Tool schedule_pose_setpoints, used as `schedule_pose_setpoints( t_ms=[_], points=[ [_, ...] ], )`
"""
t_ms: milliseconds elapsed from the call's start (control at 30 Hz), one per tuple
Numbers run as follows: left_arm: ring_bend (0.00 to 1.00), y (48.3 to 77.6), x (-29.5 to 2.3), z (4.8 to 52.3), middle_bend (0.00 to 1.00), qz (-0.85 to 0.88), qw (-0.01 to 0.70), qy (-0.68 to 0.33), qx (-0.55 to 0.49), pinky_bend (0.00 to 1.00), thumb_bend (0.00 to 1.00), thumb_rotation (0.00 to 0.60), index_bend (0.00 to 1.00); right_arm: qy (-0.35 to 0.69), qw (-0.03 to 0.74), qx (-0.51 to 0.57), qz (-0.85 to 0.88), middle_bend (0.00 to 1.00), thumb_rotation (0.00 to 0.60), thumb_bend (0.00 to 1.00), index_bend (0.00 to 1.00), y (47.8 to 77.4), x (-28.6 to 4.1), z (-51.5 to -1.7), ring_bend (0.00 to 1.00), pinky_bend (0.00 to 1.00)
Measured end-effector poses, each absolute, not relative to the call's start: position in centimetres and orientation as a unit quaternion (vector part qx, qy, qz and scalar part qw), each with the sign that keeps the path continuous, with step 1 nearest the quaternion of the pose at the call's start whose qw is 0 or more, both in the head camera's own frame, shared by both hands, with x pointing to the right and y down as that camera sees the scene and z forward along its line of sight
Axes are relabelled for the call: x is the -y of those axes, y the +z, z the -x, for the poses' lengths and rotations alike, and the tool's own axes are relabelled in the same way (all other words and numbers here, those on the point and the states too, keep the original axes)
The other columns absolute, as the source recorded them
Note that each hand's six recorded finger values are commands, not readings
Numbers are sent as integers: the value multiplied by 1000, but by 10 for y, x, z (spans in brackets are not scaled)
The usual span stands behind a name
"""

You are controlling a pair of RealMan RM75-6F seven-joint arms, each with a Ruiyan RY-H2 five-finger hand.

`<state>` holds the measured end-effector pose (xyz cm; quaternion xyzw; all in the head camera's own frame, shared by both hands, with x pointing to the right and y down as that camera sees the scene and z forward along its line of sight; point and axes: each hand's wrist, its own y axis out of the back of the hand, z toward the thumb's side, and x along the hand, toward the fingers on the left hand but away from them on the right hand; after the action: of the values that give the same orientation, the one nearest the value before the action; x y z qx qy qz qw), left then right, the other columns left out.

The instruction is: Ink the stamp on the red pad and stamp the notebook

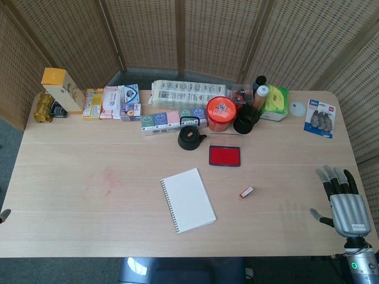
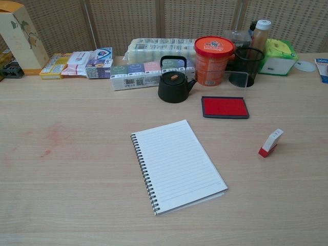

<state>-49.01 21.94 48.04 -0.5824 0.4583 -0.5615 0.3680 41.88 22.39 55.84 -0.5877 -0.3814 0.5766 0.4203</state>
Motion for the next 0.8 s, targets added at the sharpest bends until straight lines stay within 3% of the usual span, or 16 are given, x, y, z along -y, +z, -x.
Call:
schedule_pose_setpoints(
  t_ms=[300, 433, 533, 600, 700, 800],
  points=[
    [9, 481, -220, 490, 0, 582, 368, -563, -457, 0, 6, 600, 0, 578, 422, 377, 588, 29, 535, 0, 69, 560, -225, -420, 17, 17],
    [9, 480, -219, 489, 0, 582, 370, -561, -457, 0, 5, 600, 0, 572, 426, 381, 589, 155, 535, 0, 51, 560, -223, -419, 158, 66],
    [9, 481, -219, 489, 0, 582, 369, -562, -457, 0, 5, 600, 0, 564, 434, 384, 588, 340, 534, 0, 44, 560, -221, -417, 355, 283],
    [9, 482, -218, 490, 0, 581, 368, -564, -457, 0, 6, 600, 0, 555, 442, 387, 589, 509, 533, 0, 31, 560, -219, -415, 531, 536],
    [9, 483, -218, 491, 0, 580, 366, -566, -458, 0, 5, 600, 0, 542, 449, 386, 596, 676, 531, 0, 5, 563, -217, -411, 717, 813],
    [9, 483, -217, 491, 0, 579, 366, -567, -458, 0, 6, 600, 0, 532, 453, 375, 609, 773, 573, 0, 0, 570, -216, -406, 835, 962]
  ],
)
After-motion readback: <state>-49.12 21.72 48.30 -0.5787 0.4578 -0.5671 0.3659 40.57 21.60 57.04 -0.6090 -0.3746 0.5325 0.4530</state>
